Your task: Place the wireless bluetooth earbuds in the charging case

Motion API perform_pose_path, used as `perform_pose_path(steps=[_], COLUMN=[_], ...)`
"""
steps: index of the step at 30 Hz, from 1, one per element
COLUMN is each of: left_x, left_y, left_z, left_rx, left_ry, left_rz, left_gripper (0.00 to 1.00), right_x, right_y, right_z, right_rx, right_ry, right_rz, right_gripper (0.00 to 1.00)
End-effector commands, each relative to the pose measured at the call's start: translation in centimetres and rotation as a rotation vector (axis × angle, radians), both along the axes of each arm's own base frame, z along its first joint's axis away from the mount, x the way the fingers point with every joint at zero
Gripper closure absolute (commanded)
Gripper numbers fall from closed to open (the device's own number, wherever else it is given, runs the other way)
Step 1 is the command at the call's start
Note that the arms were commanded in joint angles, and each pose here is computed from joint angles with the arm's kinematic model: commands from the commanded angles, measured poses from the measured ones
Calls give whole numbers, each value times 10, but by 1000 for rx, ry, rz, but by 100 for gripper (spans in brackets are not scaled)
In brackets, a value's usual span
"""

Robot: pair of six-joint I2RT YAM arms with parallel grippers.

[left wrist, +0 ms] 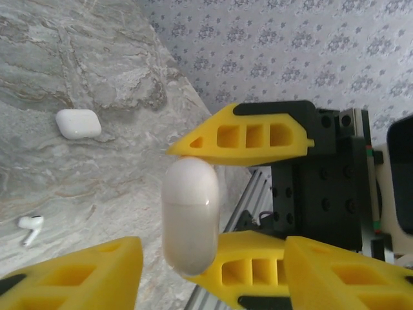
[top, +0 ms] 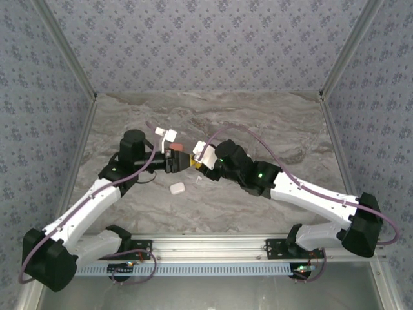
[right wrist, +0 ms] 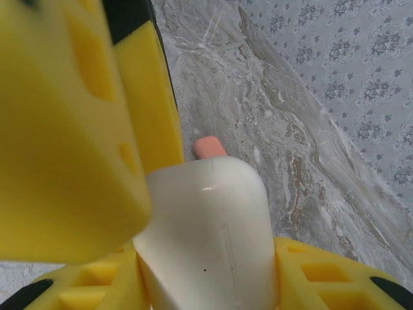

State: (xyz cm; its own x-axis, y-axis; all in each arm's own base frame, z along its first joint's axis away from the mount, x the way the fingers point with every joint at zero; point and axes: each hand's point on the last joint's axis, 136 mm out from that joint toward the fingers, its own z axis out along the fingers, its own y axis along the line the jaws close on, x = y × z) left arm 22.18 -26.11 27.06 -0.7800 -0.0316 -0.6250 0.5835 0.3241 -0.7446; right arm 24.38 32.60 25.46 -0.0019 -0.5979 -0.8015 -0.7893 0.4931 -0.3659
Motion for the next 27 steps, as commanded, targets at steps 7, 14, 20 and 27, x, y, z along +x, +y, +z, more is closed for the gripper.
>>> perform_pose_path(steps=[7, 14, 20, 27], left_x=[4, 2, 3, 0], left_y=[-14, -16, -18, -16], left_z=[18, 15, 15, 22], left_rx=[-24, -17, -16, -12], left_ry=[-67, -72, -76, -119], left_rz=[-25, -35, -49, -56], left_gripper=[59, 67, 70, 81], right_x=[-2, -5, -8, -9], right_y=[1, 5, 9, 0], right_z=[16, 16, 14, 18], right_rx=[36, 46, 53, 97], right_ry=[-36, -16, 5, 90], right_rz=[10, 31, 44, 32], right_gripper=[55, 55, 54, 38])
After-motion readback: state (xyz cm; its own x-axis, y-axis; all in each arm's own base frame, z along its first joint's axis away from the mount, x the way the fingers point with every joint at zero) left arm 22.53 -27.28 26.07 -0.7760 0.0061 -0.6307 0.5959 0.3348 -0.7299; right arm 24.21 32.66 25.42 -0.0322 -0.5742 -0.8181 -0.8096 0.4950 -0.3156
